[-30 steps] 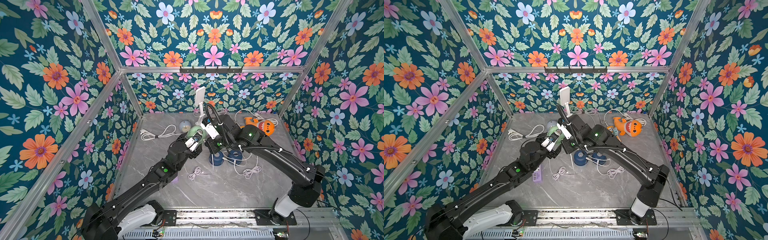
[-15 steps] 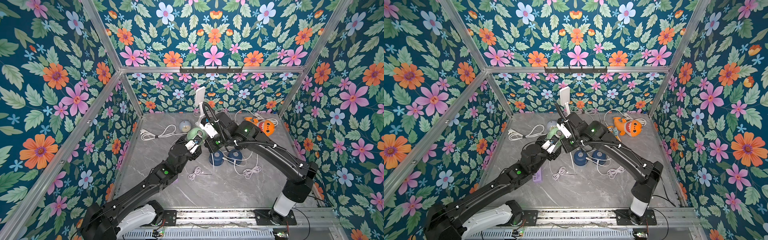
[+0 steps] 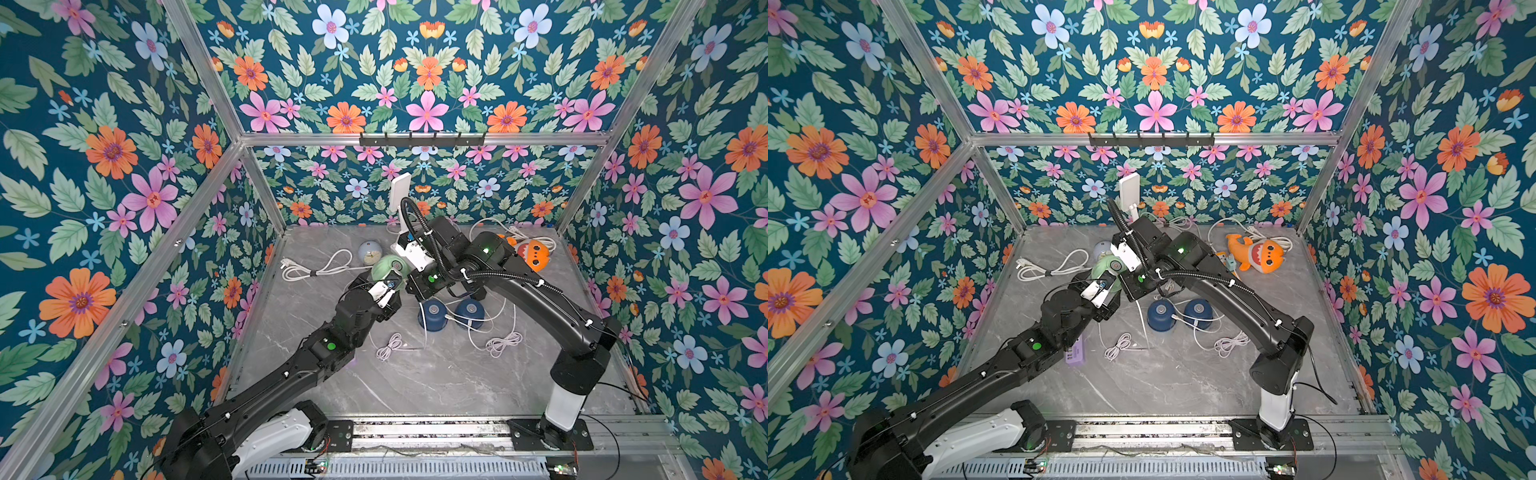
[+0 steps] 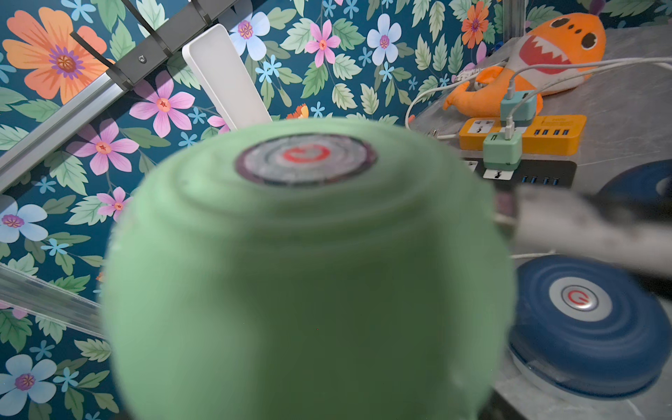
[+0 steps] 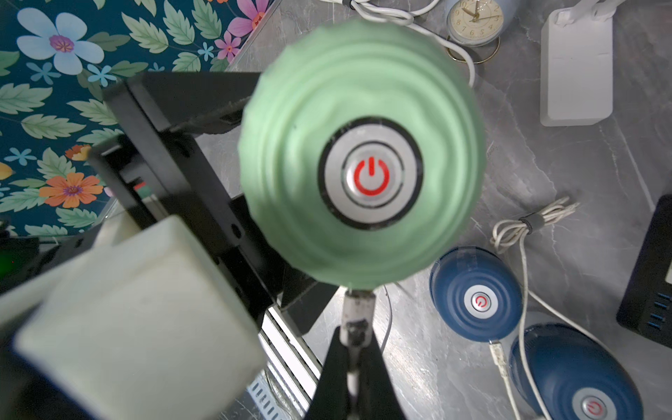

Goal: Charge the cordless meat grinders
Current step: Insert the charging cable into the cordless meat grinder.

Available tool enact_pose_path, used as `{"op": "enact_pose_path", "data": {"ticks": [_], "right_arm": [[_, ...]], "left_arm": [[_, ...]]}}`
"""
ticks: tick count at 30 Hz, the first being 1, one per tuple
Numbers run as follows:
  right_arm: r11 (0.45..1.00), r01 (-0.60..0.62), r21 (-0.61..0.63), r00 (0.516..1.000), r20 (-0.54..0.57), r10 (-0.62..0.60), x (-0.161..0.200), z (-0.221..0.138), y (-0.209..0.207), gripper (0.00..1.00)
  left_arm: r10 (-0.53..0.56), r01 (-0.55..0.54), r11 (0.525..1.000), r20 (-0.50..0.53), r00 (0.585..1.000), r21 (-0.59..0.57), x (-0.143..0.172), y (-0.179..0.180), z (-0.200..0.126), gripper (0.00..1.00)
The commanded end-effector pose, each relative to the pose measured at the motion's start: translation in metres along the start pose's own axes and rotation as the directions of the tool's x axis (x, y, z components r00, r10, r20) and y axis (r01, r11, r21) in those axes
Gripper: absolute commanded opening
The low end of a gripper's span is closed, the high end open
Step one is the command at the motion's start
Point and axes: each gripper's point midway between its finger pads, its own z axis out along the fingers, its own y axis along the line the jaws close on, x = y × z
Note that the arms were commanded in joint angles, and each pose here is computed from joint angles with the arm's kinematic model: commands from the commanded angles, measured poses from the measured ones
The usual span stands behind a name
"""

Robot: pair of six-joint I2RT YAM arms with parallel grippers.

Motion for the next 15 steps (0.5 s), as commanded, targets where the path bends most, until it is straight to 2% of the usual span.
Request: {"op": "enact_pose_path", "data": {"ticks": [1,15], "right_arm": [[0.994,0.082,-0.067,0.99,0.124,-0.073,-0.031,-0.008,0.013,0.0],[0.994,0.064,-0.09,0.998,0.022,-0.063,-0.024,0.005,0.011,0.0]], "left_arm": [[0.034,-0.042,0.992,0.066,0.997,0.122,-0.01,-0.024,-0.003,0.46],[0.021,-0.03,0.99,0.065,0.998,0.135,-0.006,-0.029,-0.001,0.43]]}}
